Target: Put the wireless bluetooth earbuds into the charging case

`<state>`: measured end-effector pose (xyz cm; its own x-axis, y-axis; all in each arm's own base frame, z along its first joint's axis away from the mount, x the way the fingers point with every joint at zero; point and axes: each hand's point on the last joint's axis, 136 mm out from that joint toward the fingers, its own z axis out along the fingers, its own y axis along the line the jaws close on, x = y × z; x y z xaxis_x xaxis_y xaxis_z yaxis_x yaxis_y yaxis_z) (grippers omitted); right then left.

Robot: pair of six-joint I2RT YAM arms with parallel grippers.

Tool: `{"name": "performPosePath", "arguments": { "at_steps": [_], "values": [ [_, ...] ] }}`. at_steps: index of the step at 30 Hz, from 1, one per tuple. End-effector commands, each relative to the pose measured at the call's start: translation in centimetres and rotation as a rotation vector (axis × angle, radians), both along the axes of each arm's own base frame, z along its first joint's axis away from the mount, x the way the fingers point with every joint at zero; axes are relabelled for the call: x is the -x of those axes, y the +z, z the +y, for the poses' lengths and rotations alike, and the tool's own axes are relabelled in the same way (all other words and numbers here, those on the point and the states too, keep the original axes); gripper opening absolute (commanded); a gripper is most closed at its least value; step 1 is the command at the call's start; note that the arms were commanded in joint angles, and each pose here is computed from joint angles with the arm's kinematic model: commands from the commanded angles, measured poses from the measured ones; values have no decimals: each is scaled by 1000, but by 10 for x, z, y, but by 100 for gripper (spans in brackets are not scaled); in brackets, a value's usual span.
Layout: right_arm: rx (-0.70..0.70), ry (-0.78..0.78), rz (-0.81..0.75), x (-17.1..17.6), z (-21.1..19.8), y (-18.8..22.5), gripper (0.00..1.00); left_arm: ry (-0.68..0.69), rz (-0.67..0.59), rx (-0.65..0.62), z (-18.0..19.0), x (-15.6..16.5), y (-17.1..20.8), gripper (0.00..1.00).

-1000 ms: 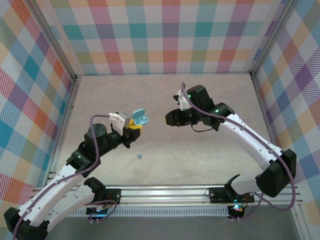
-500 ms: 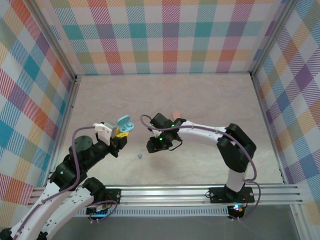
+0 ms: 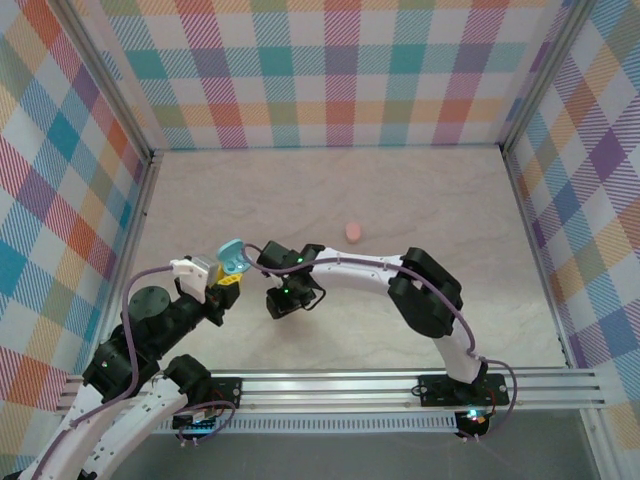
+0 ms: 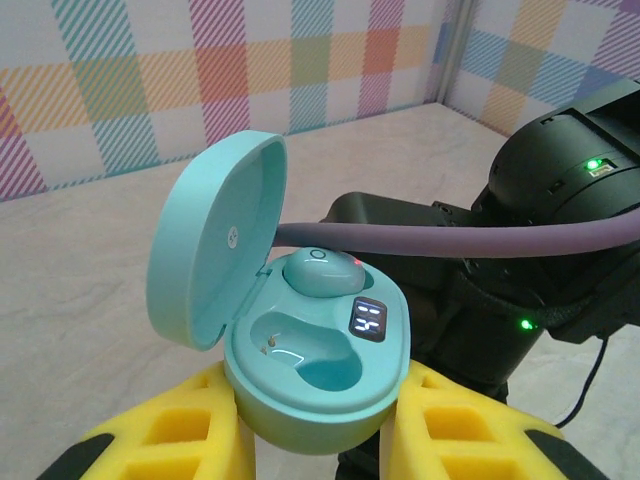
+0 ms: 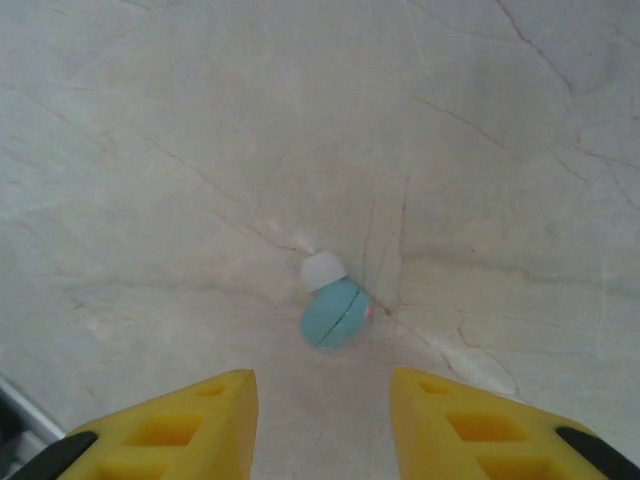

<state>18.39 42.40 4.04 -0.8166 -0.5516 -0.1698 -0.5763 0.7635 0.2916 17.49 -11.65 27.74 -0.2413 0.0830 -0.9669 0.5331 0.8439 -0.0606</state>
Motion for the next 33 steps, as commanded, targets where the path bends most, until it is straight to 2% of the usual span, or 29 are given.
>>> {"name": "performPosePath", "arguments": {
  "at_steps": [1, 5, 23, 33],
  "values": [
    [154, 46, -49, -1, -24, -15, 42, -34, -33, 9, -3, 5, 11, 18],
    [176, 61, -58, -5, -22, -20, 45, -33, -35, 10, -3, 6, 12, 18],
    [34, 28, 18, 4, 9, -17, 47, -23, -32, 7, 0, 6, 12, 18],
    [131, 45, -16, -6, -4, -44, 48, -27, -28, 7, 0, 8, 12, 18]
  ]
}}
